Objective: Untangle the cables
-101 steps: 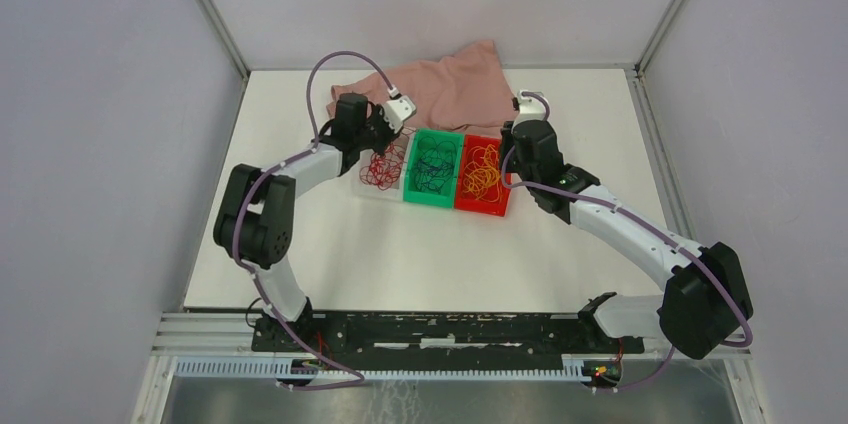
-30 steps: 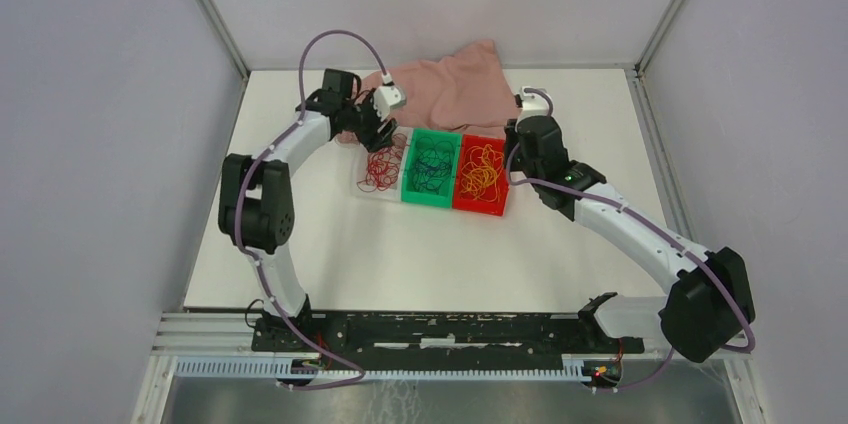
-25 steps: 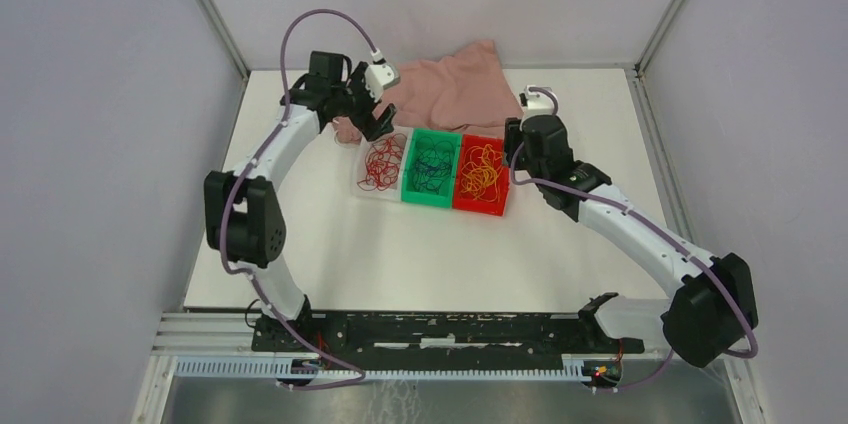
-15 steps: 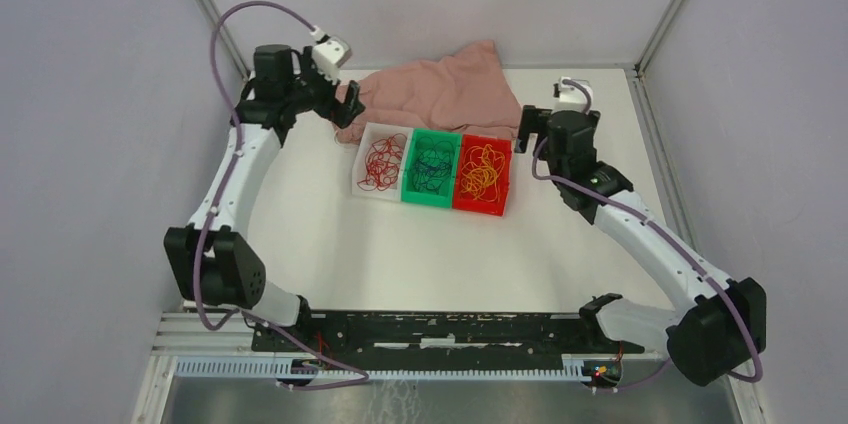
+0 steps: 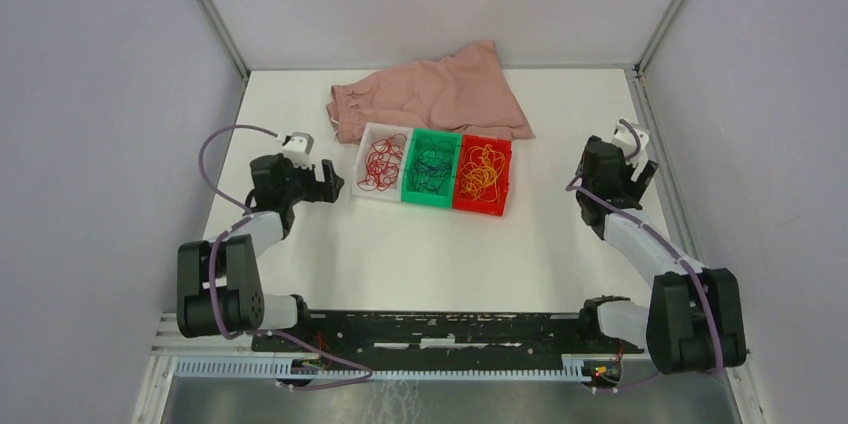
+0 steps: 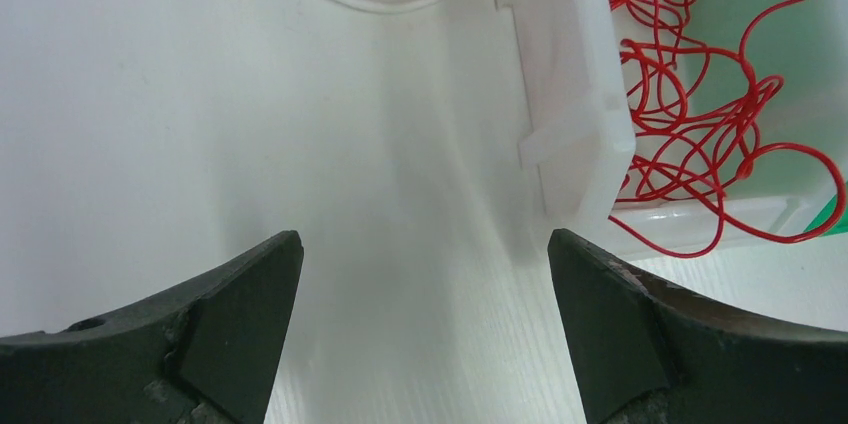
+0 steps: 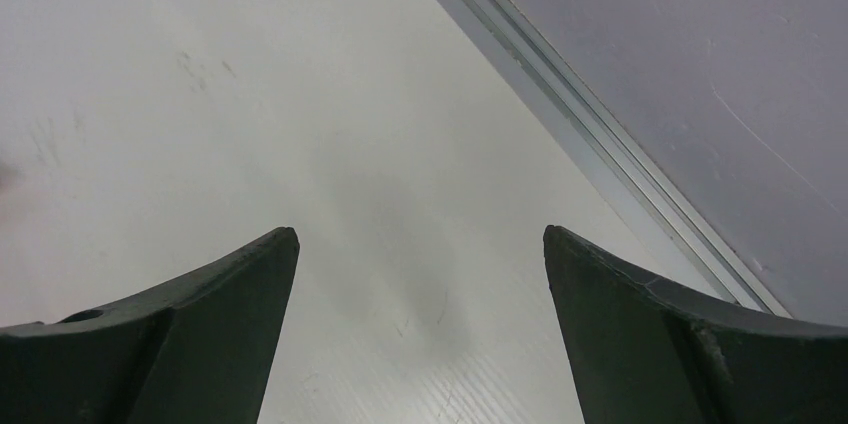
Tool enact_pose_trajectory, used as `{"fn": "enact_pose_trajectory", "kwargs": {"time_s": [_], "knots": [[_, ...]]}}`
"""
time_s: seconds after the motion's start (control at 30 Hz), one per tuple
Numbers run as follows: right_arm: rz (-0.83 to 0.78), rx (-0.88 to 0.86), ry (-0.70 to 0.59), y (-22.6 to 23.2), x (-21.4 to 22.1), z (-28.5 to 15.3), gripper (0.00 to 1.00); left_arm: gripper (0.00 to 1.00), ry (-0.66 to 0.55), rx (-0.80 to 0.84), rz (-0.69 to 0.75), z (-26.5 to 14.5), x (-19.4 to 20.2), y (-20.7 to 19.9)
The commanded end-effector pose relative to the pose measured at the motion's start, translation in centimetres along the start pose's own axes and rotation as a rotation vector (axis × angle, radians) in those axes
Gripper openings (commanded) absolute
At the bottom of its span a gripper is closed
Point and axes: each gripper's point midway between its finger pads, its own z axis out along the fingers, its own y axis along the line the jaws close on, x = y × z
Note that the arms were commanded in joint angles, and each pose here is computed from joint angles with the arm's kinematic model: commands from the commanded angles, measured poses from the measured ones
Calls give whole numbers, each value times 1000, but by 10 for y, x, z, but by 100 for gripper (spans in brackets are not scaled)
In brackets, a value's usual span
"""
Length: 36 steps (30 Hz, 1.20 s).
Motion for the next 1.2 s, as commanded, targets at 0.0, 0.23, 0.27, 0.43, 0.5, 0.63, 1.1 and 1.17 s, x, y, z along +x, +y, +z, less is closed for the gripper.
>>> {"fn": "enact_pose_trajectory", "kwargs": {"time_s": [0.0, 0.23, 0.27, 0.43, 0.5, 0.63, 1.1, 1.17], "knots": [[6, 22, -53, 2, -3, 18, 100, 99, -229, -46, 44, 6, -33, 11], [42, -98, -116, 23, 22, 27, 99, 100, -376, -102, 28, -8, -32, 16], [43, -92, -114, 23, 26, 30, 99, 100, -420, -101, 35, -13, -37, 13], [43, -174, -171, 33, 31, 26, 100, 99, -543, -119, 76, -33, -29, 5], [15, -270, -219, 45, 33, 18, 100, 100, -544, -154, 84, -35, -23, 7], [-90, -381, -332, 74, 39, 5, 100, 99, -533, -141, 64, -27, -21, 7], [-93, -328, -169, 72, 43, 28, 99, 99, -440, -136, 75, -4, -20, 8], [-95, -329, -169, 72, 44, 28, 99, 99, -436, -130, 82, -3, -21, 6]]}}
